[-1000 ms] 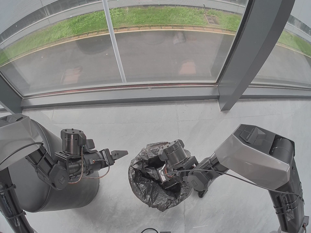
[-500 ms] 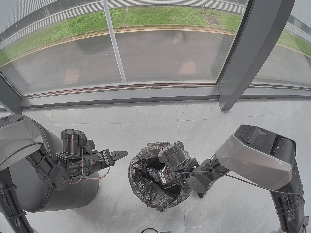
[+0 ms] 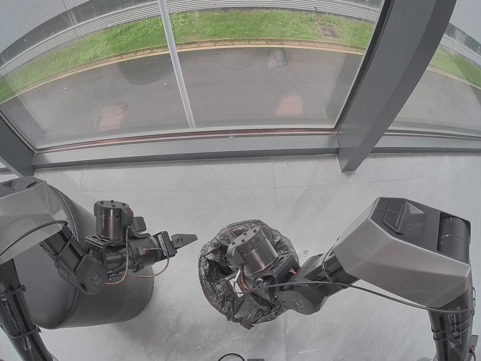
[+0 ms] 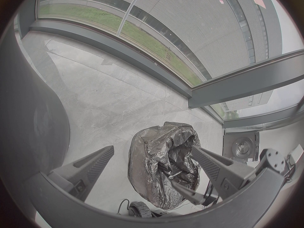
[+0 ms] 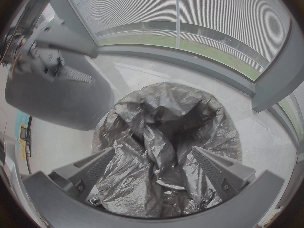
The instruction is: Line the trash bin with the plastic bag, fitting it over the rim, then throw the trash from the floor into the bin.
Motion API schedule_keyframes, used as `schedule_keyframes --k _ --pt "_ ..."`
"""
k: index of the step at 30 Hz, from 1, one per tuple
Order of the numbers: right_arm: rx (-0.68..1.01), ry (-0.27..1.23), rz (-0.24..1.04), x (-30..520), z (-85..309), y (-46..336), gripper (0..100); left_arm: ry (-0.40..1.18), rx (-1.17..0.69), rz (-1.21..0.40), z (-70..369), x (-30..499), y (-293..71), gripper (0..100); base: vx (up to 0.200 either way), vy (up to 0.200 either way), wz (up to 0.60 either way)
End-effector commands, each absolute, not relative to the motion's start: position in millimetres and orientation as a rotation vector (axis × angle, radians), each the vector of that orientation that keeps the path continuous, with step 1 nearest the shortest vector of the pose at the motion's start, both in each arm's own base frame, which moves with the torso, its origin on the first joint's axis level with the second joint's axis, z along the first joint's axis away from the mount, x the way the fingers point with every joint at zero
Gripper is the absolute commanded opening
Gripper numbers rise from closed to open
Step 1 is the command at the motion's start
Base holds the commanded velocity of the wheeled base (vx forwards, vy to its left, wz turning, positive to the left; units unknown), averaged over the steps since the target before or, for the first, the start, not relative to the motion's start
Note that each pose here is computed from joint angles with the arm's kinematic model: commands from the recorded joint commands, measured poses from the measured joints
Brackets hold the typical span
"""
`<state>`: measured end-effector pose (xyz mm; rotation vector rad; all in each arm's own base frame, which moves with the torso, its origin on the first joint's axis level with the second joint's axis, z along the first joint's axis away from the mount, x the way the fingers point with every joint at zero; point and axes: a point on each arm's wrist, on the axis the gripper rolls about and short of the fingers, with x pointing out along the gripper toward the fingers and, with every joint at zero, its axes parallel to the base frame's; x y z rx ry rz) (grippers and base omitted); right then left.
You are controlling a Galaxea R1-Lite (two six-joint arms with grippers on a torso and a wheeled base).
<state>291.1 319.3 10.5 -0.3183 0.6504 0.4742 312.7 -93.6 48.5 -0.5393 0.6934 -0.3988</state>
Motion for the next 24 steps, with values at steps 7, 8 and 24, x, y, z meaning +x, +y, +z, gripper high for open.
schedule_keyframes --k 7,8,24 --pt "-0.369 0.691 0.472 288.6 -5.1 313.0 100 0.712 -0.538 -0.393 41.9 313.9 -94.0 100 0.000 0.000 0.00" --pt "-0.374 0.697 0.472 288.0 -7.8 312.3 100 0.711 -0.540 -0.393 42.2 314.2 -94.1 100 0.000 0.000 0.00" --pt "-0.407 0.778 0.464 280.1 -37.2 301.8 100 0.715 -0.539 -0.391 40.1 314.9 -94.3 100 0.000 0.000 0.00"
